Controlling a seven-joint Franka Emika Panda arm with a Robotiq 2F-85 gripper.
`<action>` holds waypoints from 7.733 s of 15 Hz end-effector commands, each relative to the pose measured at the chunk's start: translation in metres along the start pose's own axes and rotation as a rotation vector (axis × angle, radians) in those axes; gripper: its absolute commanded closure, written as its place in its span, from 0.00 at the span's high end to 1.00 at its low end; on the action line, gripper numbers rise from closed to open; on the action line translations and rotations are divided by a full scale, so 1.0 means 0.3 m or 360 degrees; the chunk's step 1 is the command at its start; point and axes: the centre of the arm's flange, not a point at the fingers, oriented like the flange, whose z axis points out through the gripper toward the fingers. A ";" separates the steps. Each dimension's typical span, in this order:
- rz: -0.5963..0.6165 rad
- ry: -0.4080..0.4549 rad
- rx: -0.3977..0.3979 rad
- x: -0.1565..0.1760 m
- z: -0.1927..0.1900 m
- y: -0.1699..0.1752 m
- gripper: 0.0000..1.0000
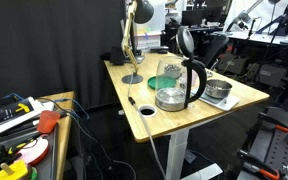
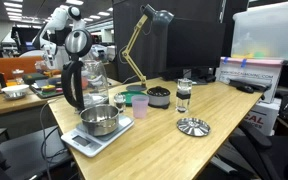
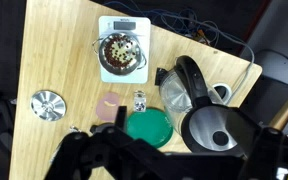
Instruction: Move the black pepper container to the other side of the pot
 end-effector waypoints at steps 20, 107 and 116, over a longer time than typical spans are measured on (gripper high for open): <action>0.0230 0.0096 -0.0083 0.209 0.173 0.186 1.00; 0.0051 -0.0370 -0.0160 0.659 1.299 0.057 1.00; 0.0049 -0.0421 -0.0139 0.679 1.364 0.061 0.74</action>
